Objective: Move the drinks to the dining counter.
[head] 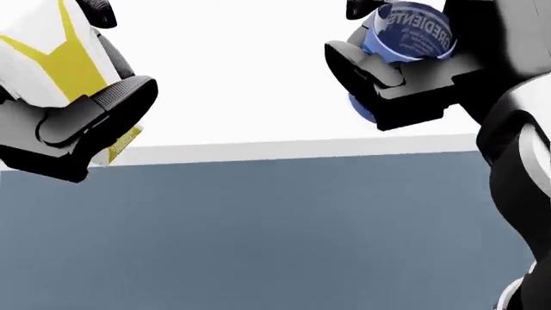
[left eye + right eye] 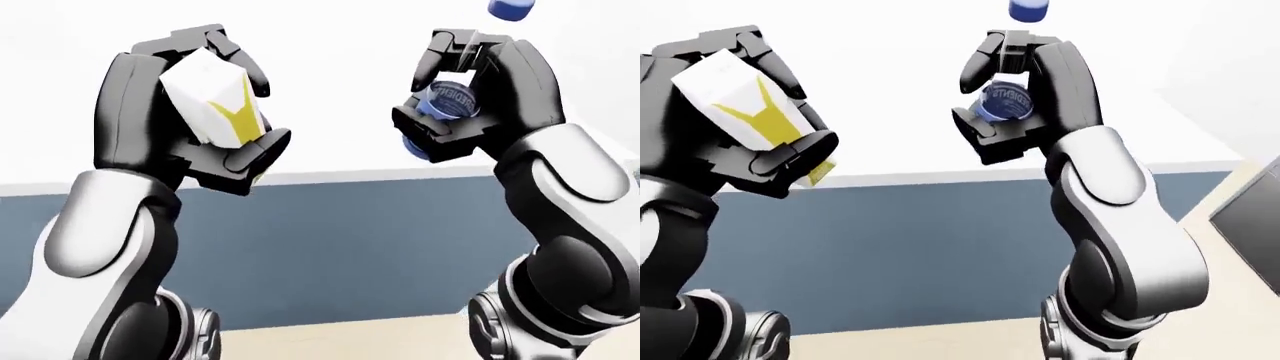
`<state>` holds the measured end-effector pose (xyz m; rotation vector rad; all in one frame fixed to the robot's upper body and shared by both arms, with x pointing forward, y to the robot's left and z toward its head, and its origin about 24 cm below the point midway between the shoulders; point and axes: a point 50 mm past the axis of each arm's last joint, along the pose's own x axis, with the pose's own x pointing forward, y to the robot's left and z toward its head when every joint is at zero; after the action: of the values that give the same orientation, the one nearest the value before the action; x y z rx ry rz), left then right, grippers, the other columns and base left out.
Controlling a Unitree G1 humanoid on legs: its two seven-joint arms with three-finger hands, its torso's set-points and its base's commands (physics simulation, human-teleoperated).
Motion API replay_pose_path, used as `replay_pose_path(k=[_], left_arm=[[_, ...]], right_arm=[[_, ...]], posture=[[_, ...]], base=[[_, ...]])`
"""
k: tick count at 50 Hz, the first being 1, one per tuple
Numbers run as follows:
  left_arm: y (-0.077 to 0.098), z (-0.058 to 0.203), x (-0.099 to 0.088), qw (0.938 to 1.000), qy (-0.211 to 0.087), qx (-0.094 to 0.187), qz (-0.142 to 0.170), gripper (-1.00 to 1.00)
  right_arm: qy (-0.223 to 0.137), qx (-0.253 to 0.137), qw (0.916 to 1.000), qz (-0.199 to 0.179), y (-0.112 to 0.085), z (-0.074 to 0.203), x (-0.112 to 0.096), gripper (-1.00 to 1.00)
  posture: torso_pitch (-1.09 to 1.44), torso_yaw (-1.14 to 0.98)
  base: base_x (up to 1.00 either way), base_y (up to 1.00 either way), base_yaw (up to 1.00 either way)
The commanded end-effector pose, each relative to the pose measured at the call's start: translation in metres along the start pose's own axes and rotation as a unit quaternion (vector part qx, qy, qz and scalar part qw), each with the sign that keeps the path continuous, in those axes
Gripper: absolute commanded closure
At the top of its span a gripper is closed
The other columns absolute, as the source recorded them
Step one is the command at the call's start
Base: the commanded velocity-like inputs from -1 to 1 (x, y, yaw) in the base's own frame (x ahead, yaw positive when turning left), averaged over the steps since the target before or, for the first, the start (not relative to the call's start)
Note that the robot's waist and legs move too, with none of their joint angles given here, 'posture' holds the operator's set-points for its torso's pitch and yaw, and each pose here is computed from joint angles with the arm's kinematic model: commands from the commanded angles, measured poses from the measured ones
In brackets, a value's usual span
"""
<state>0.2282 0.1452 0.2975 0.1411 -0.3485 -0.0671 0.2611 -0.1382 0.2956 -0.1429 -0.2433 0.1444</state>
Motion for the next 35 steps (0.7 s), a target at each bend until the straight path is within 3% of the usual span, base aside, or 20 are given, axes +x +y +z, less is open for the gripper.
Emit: replay_pose_path(k=[1, 19, 35], left_arm=[[0.0000, 0.0101, -0.0009, 0.9995, -0.033, 0.003, -0.001, 1.00], [-0.0001, 0.0087, -0.0017, 0.9994, -0.034, 0.001, 0.000, 1.00], [0.0032, 0.0105, -0.0022, 0.9994, -0.036, 0.001, 0.005, 1.00]], right_arm=[[-0.035, -0.001, 0.9991, -0.025, -0.0059, 0.0110, -0.0020, 1.00], [-0.030, -0.001, 0.9994, -0.018, -0.0033, 0.0060, -0.0020, 1.00], [-0.036, -0.002, 0.9992, -0.016, -0.0016, 0.0086, -0.0023, 1.00]], posture=[[0.00, 0.00], [0.00, 0.00], [0.00, 0.00]], base=[[0.00, 0.00, 0.00], [0.40, 0.00, 0.00], [0.01, 0.00, 0.00]])
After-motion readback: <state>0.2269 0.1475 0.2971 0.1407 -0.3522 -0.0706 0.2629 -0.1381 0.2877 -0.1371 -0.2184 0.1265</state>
